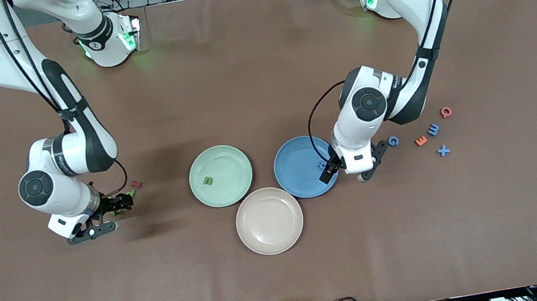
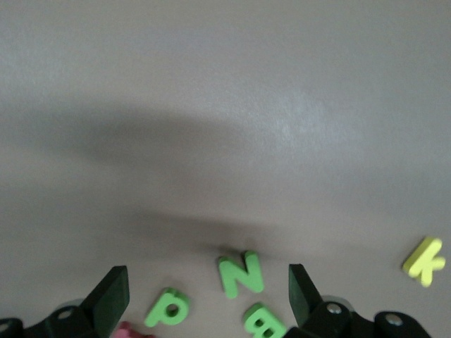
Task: Sort letters by color into matching plates
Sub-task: 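Return both grippers to the letters and grasp the green N and blue G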
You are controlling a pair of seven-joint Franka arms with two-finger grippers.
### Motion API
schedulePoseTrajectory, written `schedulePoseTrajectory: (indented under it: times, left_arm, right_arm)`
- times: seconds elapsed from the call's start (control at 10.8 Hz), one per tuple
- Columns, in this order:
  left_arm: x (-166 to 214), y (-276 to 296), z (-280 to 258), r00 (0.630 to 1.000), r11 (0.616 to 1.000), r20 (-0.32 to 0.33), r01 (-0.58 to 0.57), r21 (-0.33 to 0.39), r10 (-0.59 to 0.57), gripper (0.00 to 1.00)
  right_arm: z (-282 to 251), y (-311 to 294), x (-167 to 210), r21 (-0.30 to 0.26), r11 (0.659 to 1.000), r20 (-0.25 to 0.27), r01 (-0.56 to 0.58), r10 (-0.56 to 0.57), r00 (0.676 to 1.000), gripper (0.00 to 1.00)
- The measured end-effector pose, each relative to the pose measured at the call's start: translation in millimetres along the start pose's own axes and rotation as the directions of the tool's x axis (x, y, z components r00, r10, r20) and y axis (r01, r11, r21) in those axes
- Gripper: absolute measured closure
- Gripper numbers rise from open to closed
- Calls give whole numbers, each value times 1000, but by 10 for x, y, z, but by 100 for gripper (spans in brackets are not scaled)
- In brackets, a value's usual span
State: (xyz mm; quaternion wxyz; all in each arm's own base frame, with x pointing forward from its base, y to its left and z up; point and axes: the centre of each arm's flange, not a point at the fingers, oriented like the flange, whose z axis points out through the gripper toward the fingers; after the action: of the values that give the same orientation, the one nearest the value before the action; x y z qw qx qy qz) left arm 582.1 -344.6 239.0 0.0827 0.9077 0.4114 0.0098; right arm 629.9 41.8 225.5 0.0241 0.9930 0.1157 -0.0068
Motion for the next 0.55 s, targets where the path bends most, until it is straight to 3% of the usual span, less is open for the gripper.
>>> schedulePoseTrajectory:
  times: [0.28,0.55]
  left_arm:
    - [11,-37,36,1000,1000,-1,1,7,-1,0]
    - [90,-159,126,988,987,0,-151,55,152,0]
  right_arm:
    - [100,173,-35,-16,975,-8,222,-223,975,0]
    - [144,193,-66,-39,948,12,316,-315,949,0]
